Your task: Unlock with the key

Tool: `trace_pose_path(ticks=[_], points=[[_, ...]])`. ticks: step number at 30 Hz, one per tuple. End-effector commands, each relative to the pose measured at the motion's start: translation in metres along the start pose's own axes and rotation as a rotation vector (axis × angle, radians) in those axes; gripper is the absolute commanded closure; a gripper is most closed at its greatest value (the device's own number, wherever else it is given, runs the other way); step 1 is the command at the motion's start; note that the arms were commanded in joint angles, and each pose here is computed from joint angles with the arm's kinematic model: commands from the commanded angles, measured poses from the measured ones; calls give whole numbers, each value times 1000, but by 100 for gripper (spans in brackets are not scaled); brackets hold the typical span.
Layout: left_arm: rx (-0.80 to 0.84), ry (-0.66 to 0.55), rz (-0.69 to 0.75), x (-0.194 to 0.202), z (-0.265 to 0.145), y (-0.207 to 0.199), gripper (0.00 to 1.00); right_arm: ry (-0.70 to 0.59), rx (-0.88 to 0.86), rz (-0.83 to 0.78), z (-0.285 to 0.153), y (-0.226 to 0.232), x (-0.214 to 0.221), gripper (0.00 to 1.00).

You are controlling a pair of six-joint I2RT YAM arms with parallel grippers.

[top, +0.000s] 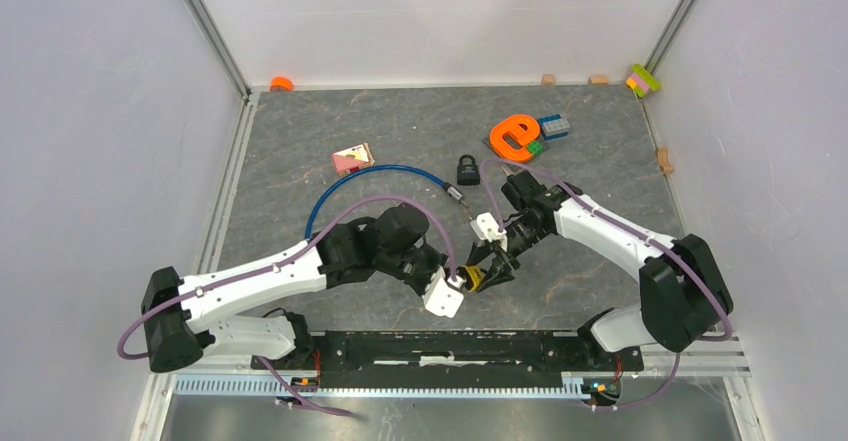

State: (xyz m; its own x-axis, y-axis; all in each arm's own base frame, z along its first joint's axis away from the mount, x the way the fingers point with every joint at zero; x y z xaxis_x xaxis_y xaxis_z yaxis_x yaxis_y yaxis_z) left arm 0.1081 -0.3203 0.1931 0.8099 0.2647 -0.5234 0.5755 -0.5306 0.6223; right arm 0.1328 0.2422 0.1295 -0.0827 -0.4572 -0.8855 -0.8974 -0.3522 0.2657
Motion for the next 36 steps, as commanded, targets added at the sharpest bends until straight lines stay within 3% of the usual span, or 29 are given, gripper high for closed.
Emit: trace_pose_path(ticks=[1, 12, 18, 26, 31, 36], points=[[-54, -13, 107, -3, 1, 14, 98, -59, -16, -7, 1, -2, -17, 100], [-98, -34, 131, -4, 3, 13, 98, -49, -1, 14, 1, -7, -17, 100], [-173, -38, -26, -4, -6, 23, 98, -1, 153, 8, -9, -30, -17, 100], [-259, -118, -552, 16, -31, 37, 98, -7, 472, -95, -48, -58, -31, 100], [-274, -275, -923, 31, -50, 54, 98, -9, 636, -194, -68, -67, -39, 100], [-212, -401, -1179, 32, -47, 67, 98, 10, 724, -213, -79, -73, -37, 100]])
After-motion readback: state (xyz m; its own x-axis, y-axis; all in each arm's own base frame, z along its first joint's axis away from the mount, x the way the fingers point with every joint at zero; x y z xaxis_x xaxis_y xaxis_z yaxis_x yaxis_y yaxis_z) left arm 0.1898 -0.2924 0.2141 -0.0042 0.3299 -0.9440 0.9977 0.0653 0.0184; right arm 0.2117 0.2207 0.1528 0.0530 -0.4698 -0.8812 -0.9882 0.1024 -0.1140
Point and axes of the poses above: each gripper's point midway between its finger pads, its own z axis out along the fingers, its own y axis along the line the jaws close on, x = y × z, the point moved 1 cm from there along -z, back along the fingers, and after that the axes turned 13 degrees about z, right-handed, at the moved point
